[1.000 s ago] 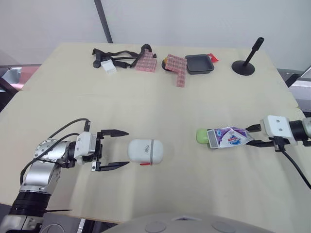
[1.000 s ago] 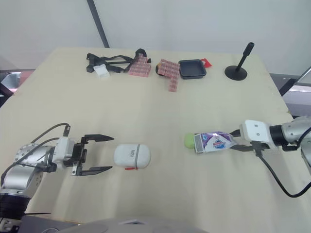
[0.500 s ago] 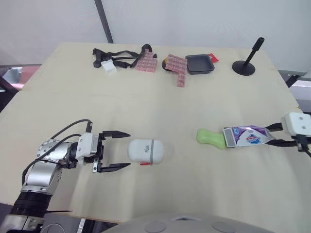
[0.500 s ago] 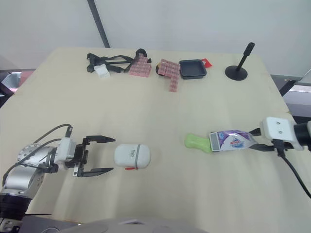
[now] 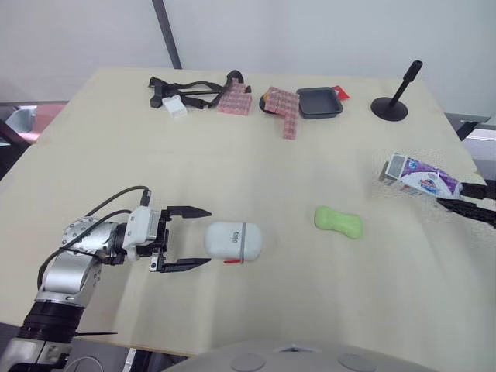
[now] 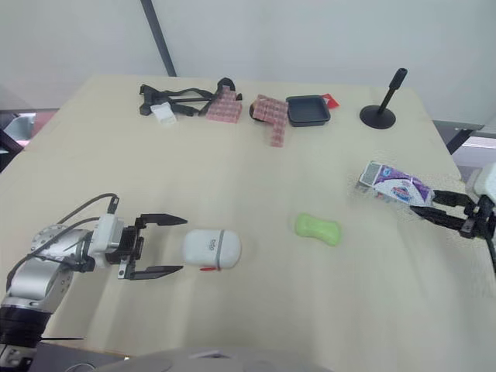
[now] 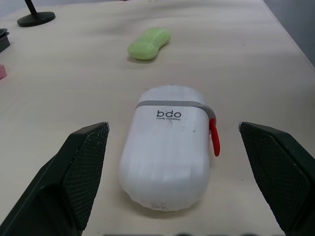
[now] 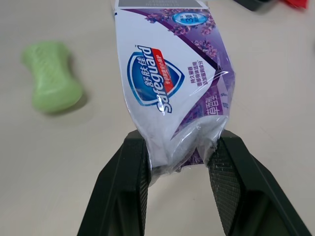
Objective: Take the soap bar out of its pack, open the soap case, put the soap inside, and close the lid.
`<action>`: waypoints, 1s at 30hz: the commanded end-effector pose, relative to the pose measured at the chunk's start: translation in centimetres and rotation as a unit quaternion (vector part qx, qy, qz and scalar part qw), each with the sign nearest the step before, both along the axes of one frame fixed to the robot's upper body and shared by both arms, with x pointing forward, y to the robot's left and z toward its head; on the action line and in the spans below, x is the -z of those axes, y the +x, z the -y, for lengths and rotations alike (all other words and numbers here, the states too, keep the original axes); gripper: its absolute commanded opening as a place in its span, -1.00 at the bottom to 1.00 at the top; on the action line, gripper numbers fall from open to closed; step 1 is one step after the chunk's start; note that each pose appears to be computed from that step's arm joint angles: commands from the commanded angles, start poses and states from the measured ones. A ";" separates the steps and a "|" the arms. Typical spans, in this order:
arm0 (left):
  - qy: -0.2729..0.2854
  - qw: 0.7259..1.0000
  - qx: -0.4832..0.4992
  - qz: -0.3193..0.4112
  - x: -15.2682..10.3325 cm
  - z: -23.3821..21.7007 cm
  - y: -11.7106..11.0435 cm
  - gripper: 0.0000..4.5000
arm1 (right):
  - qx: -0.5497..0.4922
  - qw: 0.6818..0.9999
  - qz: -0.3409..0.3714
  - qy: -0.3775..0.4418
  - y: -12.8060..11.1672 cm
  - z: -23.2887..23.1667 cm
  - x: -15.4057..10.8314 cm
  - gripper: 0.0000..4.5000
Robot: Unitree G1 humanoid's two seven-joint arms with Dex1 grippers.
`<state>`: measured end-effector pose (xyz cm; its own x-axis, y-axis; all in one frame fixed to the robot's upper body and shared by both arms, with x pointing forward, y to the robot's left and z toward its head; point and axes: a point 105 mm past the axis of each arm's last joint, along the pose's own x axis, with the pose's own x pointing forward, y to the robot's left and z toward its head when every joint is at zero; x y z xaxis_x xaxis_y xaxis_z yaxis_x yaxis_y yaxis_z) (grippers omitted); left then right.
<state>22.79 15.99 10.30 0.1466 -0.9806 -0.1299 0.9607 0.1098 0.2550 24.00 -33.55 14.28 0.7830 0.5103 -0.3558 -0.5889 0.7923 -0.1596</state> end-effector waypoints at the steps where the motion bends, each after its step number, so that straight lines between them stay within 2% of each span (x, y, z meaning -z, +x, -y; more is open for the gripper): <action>1: -0.003 1.000 0.002 0.015 -1.0 0.0 0.0 1.00 | 0.112 0.993 0.035 0.034 0.4 0.8 -0.5 -0.23; 7: 0.000 1.000 -0.006 0.017 -1.2 0.0 0.2 1.00 | 0.263 0.963 0.045 0.046 1.1 1.5 1.1 -0.23; 10: 0.002 1.000 -0.011 0.018 -1.3 -0.2 0.3 1.00 | 0.360 0.931 0.032 0.051 1.1 1.2 2.5 -0.23; 14: 0.001 1.000 -0.013 0.020 -1.3 -0.1 0.3 1.00 | 0.434 0.899 0.019 0.051 1.2 1.0 3.7 -0.23; 19: 0.000 1.000 -0.012 0.020 -1.3 0.0 0.1 1.00 | 0.472 0.880 0.015 0.058 1.5 1.2 4.5 -0.23; 30: 0.001 1.000 -0.014 0.022 -1.3 0.0 0.0 1.00 | 0.471 0.879 0.009 0.069 2.0 1.0 4.7 -0.23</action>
